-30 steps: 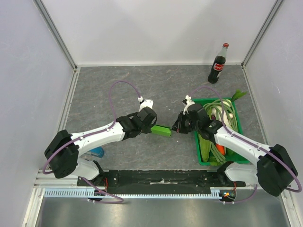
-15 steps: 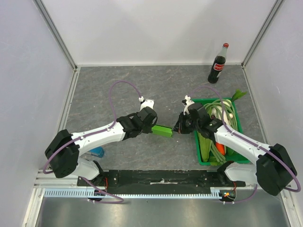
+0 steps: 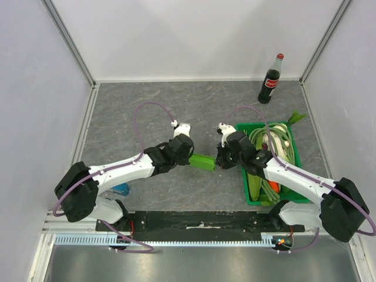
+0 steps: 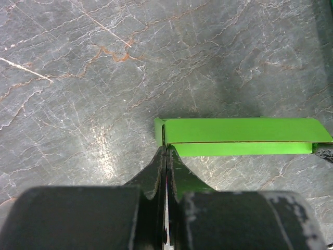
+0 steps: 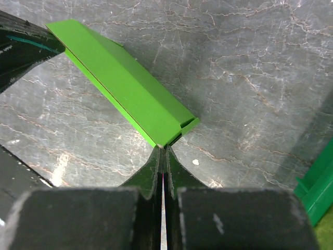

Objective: Fold the paper box

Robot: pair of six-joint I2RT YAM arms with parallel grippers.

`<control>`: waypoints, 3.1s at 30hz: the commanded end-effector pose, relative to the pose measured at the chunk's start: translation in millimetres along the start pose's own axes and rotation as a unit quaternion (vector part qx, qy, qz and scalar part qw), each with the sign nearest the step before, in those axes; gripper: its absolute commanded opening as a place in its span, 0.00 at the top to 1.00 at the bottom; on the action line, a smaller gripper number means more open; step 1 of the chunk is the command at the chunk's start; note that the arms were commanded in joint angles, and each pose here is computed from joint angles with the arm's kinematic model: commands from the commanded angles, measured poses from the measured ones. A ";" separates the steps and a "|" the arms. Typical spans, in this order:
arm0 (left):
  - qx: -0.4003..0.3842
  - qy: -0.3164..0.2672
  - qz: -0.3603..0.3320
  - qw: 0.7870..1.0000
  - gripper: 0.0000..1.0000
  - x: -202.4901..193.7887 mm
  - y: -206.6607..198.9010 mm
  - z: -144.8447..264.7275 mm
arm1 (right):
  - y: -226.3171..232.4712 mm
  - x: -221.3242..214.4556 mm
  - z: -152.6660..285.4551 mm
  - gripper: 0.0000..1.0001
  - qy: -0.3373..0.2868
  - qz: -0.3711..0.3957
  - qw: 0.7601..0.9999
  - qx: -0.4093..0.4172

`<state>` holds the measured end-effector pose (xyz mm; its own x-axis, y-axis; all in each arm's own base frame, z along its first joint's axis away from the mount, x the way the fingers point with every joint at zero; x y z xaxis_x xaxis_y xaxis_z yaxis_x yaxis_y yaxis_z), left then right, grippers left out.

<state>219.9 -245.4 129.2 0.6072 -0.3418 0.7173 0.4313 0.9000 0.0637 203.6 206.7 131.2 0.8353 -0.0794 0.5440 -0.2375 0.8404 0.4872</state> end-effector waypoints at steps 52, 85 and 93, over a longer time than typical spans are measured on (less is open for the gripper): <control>0.015 -0.006 0.043 0.999 0.98 -44.7 4.5 -7.6 | 45.5 14.0 -41.7 0.69 -0.290 -0.059 0.936 -0.188; -0.282 -0.063 0.249 0.924 0.46 -12.2 6.4 39.2 | 7.0 24.6 -22.4 0.24 -0.038 0.042 0.998 0.034; -0.326 -0.015 0.270 0.906 0.66 -22.0 -6.8 8.4 | -20.6 23.3 -58.8 0.25 0.061 -0.012 0.994 0.084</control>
<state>196.9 -227.6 108.3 0.8237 0.0944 0.5591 0.3546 0.6838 -0.6378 260.0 204.2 89.0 0.8624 -0.1071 0.4948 -0.1917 0.8356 0.5148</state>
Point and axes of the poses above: each gripper's point midway between its finger pads, its own z axis back along the fingers, its own y axis along the line the jaws close on, x = y × z, the point moved 5 cm from there along z, back along the fingers, and after that the axes turned 15 degrees about -z, right-handed, at the moved point
